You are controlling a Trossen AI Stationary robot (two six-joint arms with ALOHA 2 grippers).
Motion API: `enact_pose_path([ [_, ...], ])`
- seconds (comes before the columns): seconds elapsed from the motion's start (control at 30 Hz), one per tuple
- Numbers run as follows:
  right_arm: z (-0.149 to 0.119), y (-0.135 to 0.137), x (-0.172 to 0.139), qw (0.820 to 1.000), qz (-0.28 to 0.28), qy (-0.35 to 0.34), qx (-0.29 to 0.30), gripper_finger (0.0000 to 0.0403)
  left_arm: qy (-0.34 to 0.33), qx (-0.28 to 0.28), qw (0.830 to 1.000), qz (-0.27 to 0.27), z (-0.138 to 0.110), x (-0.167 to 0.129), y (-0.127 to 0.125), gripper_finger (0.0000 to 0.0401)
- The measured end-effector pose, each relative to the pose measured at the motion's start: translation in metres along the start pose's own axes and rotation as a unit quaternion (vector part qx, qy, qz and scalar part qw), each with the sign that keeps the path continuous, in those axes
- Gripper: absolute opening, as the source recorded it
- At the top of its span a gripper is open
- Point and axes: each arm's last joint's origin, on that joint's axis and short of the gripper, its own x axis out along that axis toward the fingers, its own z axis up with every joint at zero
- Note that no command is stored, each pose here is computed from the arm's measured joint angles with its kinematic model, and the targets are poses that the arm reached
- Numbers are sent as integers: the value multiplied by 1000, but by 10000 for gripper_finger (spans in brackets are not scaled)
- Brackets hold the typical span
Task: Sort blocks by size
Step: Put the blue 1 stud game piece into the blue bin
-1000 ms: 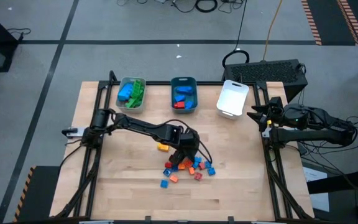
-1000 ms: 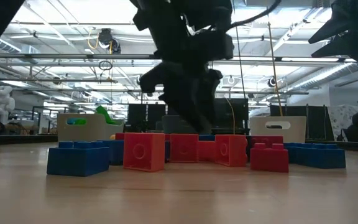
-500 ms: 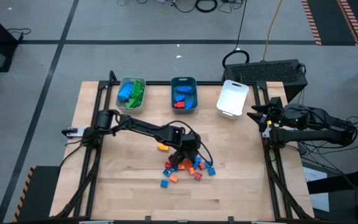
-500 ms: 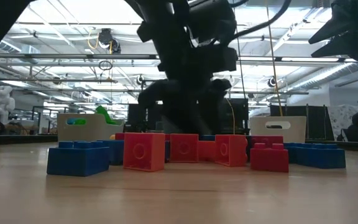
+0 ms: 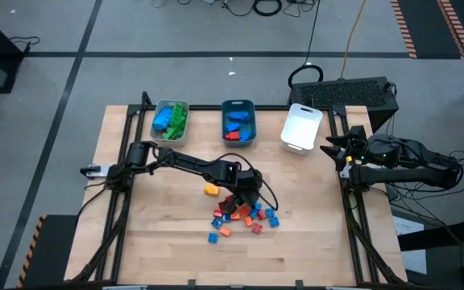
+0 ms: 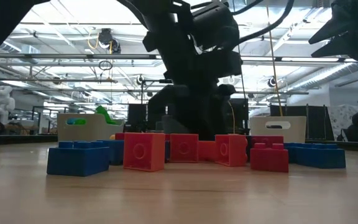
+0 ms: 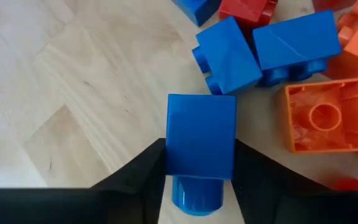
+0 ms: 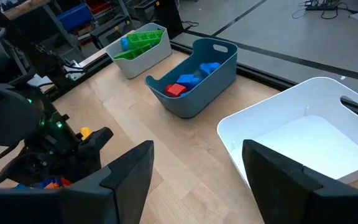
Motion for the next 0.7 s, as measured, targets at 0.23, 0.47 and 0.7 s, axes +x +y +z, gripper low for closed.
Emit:
enact_pose_path([
  [0.23,0,0,0,1000,0,0,1,238,18,-43,999,26,0,-3,0,144],
  [0.47,0,0,0,1000,0,0,1,238,-27,-213,964,157,24,-58,35,144],
  [0.7,0,0,0,1000,-1,-1,0,238,-47,-426,838,338,1,-124,98,144],
])
